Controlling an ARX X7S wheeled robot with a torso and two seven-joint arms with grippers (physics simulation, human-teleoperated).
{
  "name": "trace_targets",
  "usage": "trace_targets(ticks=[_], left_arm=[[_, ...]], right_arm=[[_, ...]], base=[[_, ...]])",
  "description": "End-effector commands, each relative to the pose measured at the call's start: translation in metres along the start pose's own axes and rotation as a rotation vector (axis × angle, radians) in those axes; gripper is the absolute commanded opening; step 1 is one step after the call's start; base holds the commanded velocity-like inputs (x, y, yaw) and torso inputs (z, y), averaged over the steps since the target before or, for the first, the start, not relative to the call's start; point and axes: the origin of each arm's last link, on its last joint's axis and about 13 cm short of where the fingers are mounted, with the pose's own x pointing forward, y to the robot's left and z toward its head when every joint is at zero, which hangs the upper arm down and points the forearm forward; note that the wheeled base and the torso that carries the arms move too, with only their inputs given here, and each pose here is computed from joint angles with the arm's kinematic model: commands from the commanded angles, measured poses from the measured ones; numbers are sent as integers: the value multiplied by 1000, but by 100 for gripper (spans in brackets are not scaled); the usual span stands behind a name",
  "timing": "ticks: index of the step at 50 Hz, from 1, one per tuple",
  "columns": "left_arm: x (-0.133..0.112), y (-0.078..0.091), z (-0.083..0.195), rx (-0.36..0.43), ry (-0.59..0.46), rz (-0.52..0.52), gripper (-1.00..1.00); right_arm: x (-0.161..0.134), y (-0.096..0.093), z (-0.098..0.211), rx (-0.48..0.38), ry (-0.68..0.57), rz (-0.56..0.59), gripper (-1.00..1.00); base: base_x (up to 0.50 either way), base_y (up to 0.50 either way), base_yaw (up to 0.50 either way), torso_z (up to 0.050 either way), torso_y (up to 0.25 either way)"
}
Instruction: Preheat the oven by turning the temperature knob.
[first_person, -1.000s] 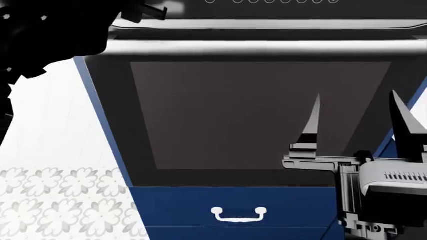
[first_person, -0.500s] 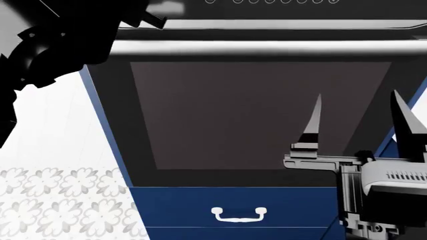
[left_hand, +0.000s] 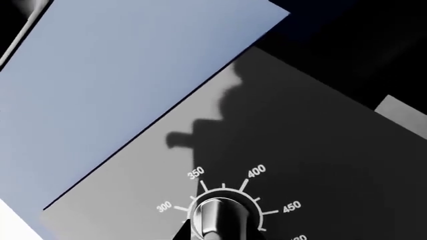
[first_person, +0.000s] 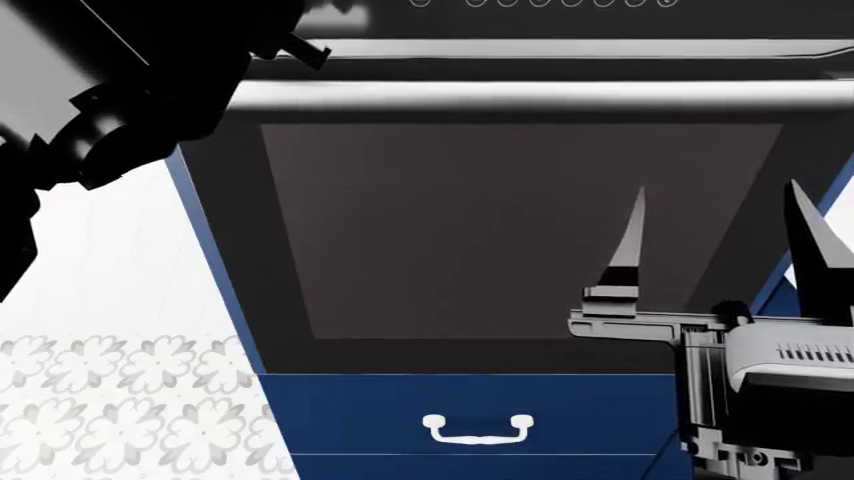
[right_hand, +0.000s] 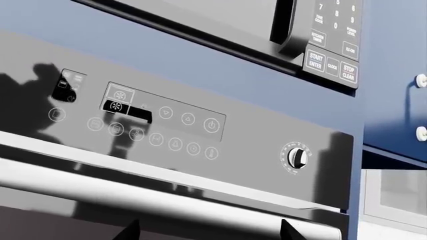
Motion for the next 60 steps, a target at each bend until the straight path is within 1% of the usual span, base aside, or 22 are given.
trace_targets(ticks=[1,7,19,36,40,43,44,48,50,51,60], left_arm=[[4,2,-4,59,-8,43,-100],[4,0,-6,127,-22,63,-100],[5,-5,-12,193,-34,77,-100],[5,-7,-12,236,-54,82,-100],[5,-8,-14,257,-60,84,-100],[6,-9,-15,317,-84,108,-100],[5,-10,-15,305,-80,100,-100],[5,-12,-16,341,-94,112,-100],[4,-12,-15,339,-94,111,-100],[4,-11,-15,361,-102,119,-100],[4,-14,-17,429,-126,140,-100]], right_arm=[[0,0,1,0,-3,-1,100],[0,0,1,0,-3,-1,100],[0,0,1,0,-2,-1,100],[0,0,1,0,-4,-2,100],[0,0,1,0,-5,-1,100],[0,0,0,0,-4,0,100],[0,0,1,0,-4,0,100],[0,-1,1,1,-6,-2,100],[0,0,1,0,-6,-2,100],[0,0,1,0,-6,-1,100],[0,0,1,0,-6,-2,100]], base=[[0,-3,-7,0,0],[5,-1,-3,0,0],[8,0,-3,0,0],[9,-1,-5,1,0],[9,-1,-5,0,0],[14,0,-5,3,0],[14,-4,-7,0,0],[8,-1,-7,0,0],[11,0,-4,0,0],[19,-4,-7,0,0],[9,-1,-6,1,0]])
